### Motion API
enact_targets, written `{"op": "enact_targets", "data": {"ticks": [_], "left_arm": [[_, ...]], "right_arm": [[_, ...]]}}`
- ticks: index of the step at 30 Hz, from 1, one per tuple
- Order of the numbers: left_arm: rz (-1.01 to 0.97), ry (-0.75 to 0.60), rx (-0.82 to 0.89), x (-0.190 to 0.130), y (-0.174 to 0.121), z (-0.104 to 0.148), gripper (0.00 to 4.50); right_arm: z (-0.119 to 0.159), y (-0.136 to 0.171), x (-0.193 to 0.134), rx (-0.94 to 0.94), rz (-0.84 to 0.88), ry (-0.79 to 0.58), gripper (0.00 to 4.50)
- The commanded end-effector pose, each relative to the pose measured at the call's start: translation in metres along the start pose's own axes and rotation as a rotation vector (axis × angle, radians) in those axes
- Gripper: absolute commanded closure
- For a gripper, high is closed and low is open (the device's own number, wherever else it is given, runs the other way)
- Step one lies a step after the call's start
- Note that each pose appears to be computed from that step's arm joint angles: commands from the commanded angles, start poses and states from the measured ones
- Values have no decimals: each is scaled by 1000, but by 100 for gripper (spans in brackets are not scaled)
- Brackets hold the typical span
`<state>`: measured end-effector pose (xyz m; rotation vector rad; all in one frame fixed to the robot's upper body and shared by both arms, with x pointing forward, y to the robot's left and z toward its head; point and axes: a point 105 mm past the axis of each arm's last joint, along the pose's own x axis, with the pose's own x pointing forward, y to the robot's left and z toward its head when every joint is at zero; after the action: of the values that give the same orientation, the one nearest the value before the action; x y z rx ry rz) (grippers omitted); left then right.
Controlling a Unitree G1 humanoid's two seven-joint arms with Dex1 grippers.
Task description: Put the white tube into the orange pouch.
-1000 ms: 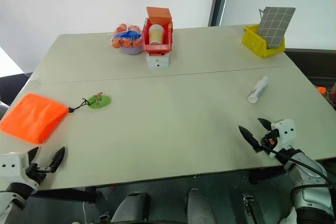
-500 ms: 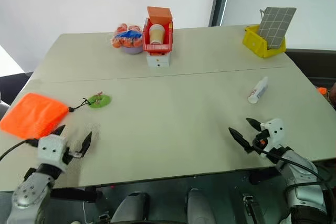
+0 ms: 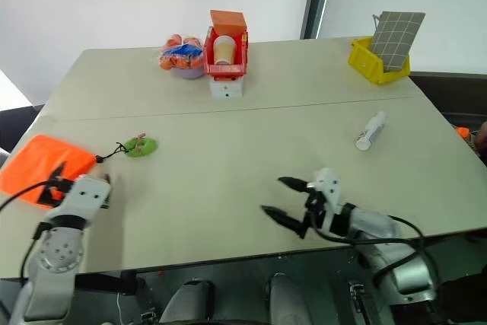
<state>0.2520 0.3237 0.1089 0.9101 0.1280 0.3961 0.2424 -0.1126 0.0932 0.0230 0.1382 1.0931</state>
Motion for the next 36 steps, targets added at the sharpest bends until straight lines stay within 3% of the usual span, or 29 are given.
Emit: {"op": "enact_targets", "data": {"ticks": [1, 10, 19, 36], "left_arm": [[95, 69, 30, 1, 27, -14, 0], [83, 150, 48, 5, 35, -32, 0], [-24, 9, 34, 5, 7, 1, 0], [-3, 150, 80, 17, 15, -29, 0]], "right_arm": [[8, -1, 4, -42, 3, -14, 3], [13, -5, 9, -60, -13, -24, 3], [11, -1, 10, -50, -13, -28, 3], [14, -4, 12, -53, -29, -48, 3]]}}
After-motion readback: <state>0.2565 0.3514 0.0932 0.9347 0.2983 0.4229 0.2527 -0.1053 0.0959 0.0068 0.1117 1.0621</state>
